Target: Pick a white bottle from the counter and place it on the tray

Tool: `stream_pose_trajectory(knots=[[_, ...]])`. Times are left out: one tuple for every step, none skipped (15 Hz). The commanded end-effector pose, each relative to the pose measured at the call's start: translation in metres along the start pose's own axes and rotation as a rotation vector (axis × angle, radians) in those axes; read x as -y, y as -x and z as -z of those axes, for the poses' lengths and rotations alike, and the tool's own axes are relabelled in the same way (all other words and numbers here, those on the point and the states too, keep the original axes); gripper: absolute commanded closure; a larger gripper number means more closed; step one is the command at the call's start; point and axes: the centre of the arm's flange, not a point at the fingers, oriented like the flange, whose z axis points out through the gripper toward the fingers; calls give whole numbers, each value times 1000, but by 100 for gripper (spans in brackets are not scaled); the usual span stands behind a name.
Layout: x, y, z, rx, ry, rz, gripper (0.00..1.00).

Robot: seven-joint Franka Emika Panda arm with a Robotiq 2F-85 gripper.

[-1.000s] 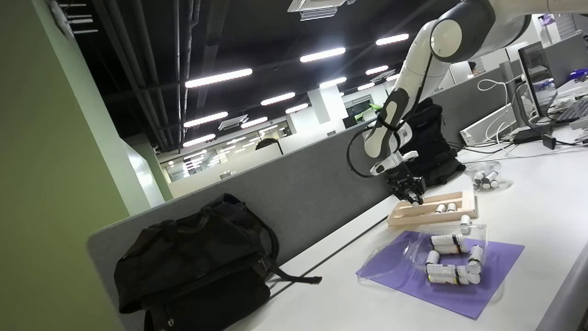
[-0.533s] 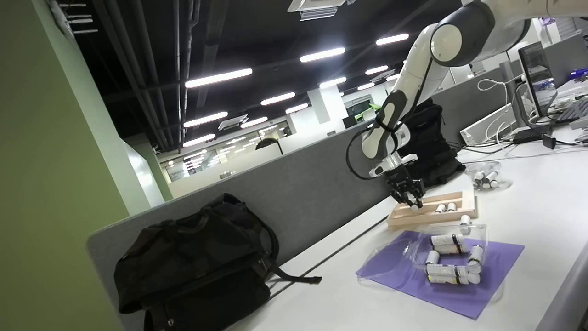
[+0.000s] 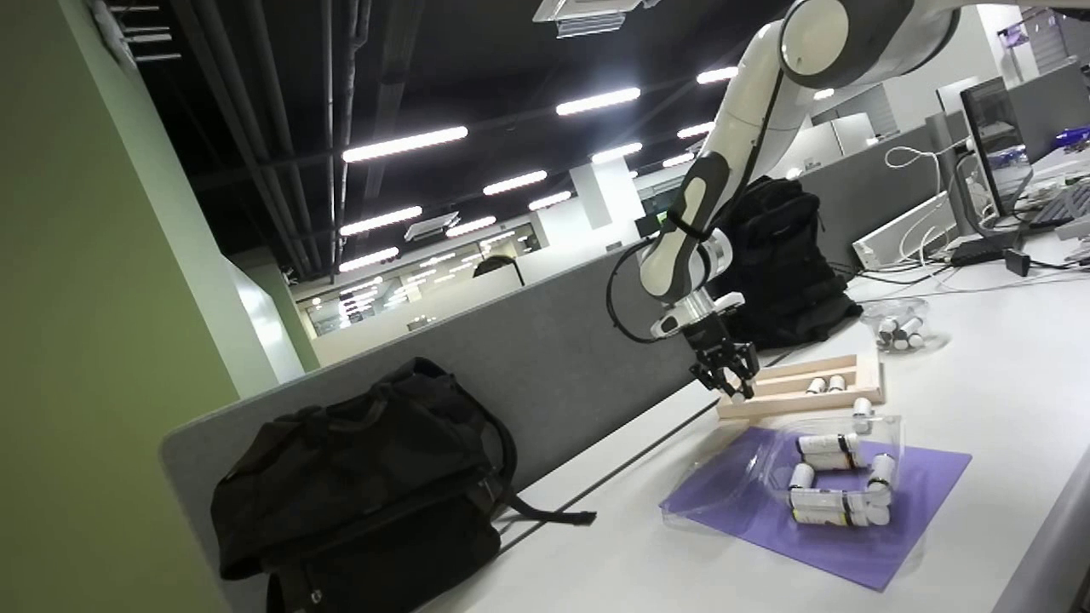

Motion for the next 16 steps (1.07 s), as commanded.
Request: stream_pose_trajectory(knots=[[21, -22, 12, 25, 14, -40, 87], [20, -22, 13, 30, 22, -50, 87], [21, -22, 15, 33, 25, -57, 87], [21, -20, 16, 37, 32, -66, 87], [22, -16, 17, 42, 36, -77, 87], [22, -11, 17, 48, 41, -88, 87], [22, -6, 16, 54, 40, -101, 87], [22, -1, 15, 63, 43, -112, 87], [23, 4, 14, 70, 44, -123, 87], [24, 7, 13, 74, 42, -132, 87], [25, 12, 11, 78, 40, -141, 87], [26, 16, 11, 81, 38, -146, 87], [27, 19, 10, 85, 37, -152, 87], [28, 24, 8, 91, 36, -159, 87], [30, 27, 8, 95, 34, -164, 87], [31, 32, 6, 95, 32, -168, 87]])
